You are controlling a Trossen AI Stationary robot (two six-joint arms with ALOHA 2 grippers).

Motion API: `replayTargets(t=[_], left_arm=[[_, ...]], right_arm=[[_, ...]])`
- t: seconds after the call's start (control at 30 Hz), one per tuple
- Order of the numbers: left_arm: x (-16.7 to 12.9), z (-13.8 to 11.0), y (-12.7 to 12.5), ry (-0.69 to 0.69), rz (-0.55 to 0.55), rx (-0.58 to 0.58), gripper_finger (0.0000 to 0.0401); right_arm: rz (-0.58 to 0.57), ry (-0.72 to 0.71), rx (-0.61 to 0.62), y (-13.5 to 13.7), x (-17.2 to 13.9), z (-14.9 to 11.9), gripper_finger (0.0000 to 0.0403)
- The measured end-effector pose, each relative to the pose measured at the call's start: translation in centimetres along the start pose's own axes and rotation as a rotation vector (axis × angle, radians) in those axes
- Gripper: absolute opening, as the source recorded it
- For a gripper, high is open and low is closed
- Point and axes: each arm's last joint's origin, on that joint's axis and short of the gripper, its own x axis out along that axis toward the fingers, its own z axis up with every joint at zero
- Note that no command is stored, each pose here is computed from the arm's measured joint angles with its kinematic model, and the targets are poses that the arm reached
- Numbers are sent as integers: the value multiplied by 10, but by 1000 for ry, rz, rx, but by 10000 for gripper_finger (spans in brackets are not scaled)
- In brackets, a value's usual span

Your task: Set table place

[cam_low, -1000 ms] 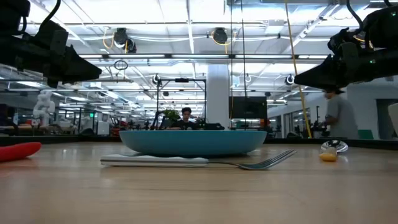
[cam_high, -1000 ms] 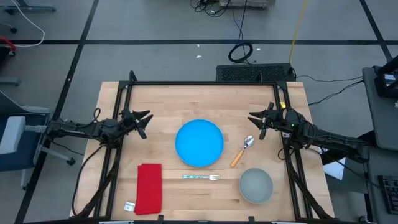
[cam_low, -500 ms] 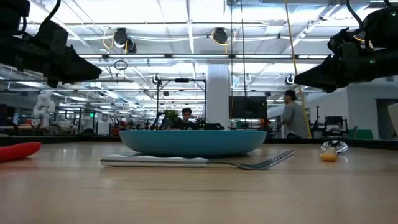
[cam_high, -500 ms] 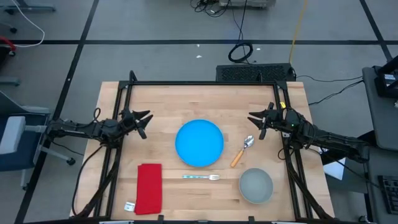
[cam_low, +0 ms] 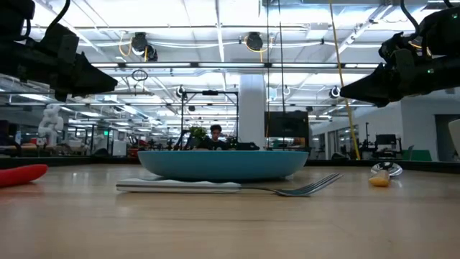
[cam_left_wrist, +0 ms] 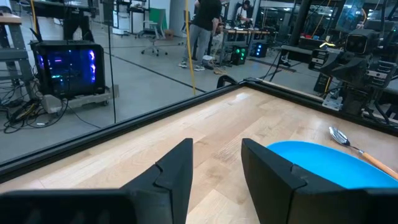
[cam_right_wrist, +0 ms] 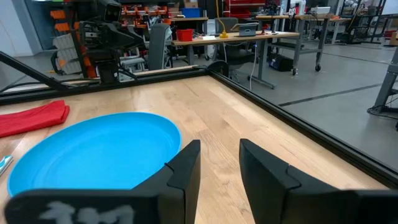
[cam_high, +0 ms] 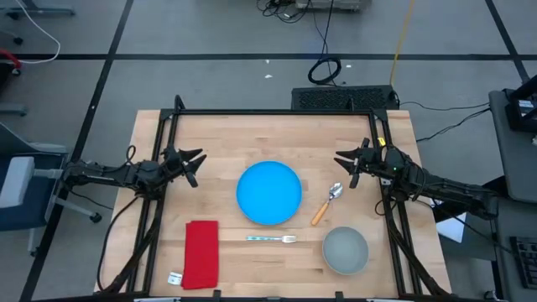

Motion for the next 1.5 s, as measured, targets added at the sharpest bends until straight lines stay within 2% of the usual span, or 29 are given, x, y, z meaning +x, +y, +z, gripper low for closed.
replayTargets(t=[0.43, 0.57, 0.7, 0.9, 1.0, 1.23, 1.37, 1.43, 1.5], left_arm=[[0, 0, 0, 0, 1, 4, 141], [0, 0, 0, -1, 1, -3, 141], [0, 0, 0, -2, 0, -12, 141], [0, 7, -2, -62, -20, -86, 141], [-1, 12, -3, -99, -56, -118, 141], [-1, 17, -6, -125, -144, -141, 141], [-3, 23, -6, -174, -164, -168, 141], [-4, 29, -7, -194, -176, -161, 141], [-8, 44, -7, -223, -200, -178, 141]], right_arm=[[0, -2, -1, 0, 0, 0, 102], [0, -7, -33, 0, 0, 1, 102], [6, -75, -18, 0, 0, 7, 102], [193, -240, -49, 6, -3, 23, 102], [256, -229, -53, 9, -3, 24, 102], [369, -374, -149, 25, -11, 93, 102], [429, -451, -234, 37, -15, 147, 102], [458, -439, -258, 42, -14, 175, 102], [489, -361, -261, 47, -11, 193, 102]])
